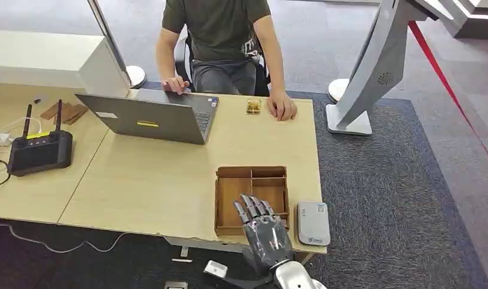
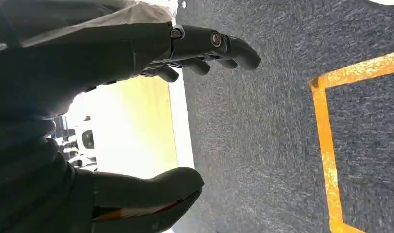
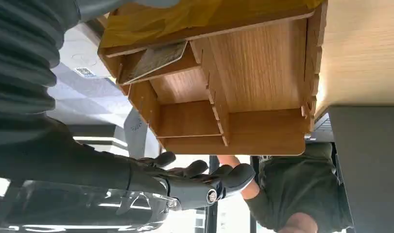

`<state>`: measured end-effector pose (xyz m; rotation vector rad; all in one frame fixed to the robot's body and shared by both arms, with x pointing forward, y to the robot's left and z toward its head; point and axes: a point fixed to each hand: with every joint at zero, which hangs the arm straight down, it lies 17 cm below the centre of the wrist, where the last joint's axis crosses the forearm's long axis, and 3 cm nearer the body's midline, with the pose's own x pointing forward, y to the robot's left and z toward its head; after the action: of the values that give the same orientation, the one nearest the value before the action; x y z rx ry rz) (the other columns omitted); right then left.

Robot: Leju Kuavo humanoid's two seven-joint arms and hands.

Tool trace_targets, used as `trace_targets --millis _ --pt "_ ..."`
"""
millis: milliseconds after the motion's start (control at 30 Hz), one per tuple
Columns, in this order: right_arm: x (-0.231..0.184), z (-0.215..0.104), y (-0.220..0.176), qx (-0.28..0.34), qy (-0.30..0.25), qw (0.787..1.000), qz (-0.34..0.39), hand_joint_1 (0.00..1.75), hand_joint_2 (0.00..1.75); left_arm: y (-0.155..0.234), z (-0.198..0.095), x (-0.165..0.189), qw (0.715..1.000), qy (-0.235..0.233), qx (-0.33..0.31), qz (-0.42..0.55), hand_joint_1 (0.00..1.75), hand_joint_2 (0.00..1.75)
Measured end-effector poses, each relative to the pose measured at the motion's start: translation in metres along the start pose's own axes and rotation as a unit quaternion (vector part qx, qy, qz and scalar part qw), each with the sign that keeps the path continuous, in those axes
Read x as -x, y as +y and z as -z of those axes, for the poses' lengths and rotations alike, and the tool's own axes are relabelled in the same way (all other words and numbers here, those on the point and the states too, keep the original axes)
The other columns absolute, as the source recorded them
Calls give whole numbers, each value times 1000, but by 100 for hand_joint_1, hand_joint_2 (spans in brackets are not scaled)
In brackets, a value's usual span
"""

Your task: Pass the card to the sensor for recognition and then transmit it.

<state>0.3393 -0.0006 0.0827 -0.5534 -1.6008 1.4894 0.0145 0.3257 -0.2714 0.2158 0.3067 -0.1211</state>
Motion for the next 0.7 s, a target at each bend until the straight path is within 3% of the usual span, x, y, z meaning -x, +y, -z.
trace_targets --millis 700 --pt "20 14 9 19 26 999 -10 0 175 0 0 2 1000 5 -1 1 0 175"
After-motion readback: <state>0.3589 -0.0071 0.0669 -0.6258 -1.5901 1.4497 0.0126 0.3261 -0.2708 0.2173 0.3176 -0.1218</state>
